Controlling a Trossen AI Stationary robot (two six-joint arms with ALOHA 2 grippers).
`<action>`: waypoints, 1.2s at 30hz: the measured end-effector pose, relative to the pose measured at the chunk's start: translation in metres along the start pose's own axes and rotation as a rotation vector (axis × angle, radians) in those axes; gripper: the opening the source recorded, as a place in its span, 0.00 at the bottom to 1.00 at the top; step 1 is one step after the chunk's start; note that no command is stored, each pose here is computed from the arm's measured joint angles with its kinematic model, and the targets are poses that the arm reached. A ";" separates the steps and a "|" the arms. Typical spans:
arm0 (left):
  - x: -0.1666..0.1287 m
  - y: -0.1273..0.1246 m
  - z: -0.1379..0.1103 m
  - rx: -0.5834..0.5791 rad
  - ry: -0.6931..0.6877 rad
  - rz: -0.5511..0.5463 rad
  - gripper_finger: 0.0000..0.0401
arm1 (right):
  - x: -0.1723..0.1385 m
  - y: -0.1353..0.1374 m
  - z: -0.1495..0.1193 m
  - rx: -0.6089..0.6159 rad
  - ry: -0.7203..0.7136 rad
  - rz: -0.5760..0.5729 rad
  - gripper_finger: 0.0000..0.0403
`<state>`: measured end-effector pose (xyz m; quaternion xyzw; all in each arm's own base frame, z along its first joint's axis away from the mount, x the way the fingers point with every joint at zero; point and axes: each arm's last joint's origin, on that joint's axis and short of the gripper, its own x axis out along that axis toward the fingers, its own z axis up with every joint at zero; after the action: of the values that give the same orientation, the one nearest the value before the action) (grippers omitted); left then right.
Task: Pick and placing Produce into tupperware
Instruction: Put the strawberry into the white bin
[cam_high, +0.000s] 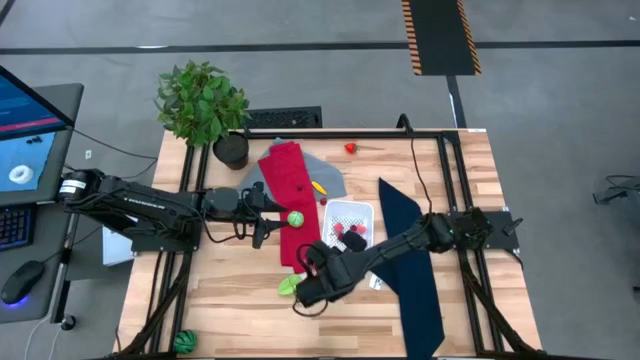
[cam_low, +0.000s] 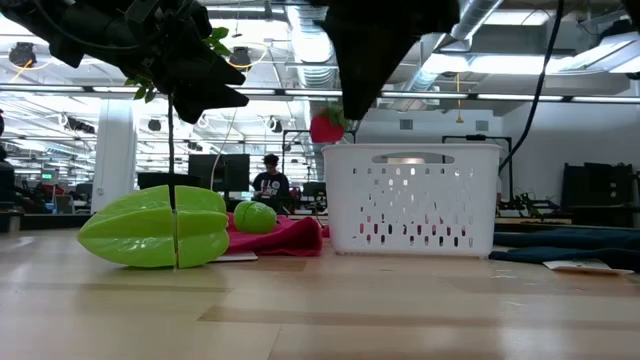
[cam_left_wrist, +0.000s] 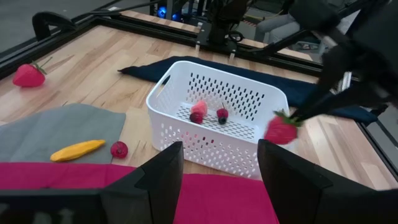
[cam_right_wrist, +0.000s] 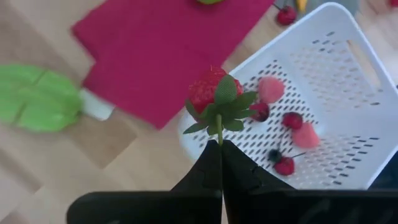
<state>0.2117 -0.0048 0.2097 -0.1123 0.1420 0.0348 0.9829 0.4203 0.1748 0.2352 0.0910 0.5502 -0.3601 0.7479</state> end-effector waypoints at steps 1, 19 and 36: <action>0.000 0.000 0.000 -0.001 0.000 0.000 0.49 | 0.003 -0.001 0.002 0.005 0.005 -0.005 0.03; 0.000 0.000 -0.002 -0.003 0.020 0.005 0.49 | -0.143 -0.061 -0.041 -0.033 -0.388 0.205 0.03; 0.000 0.000 0.000 0.008 0.005 0.001 0.49 | -0.167 -0.011 -0.088 -0.389 -0.715 0.473 0.03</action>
<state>0.2116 -0.0048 0.2093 -0.1083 0.1445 0.0345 0.9830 0.3240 0.2876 0.3533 -0.0579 0.2793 -0.0789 0.9552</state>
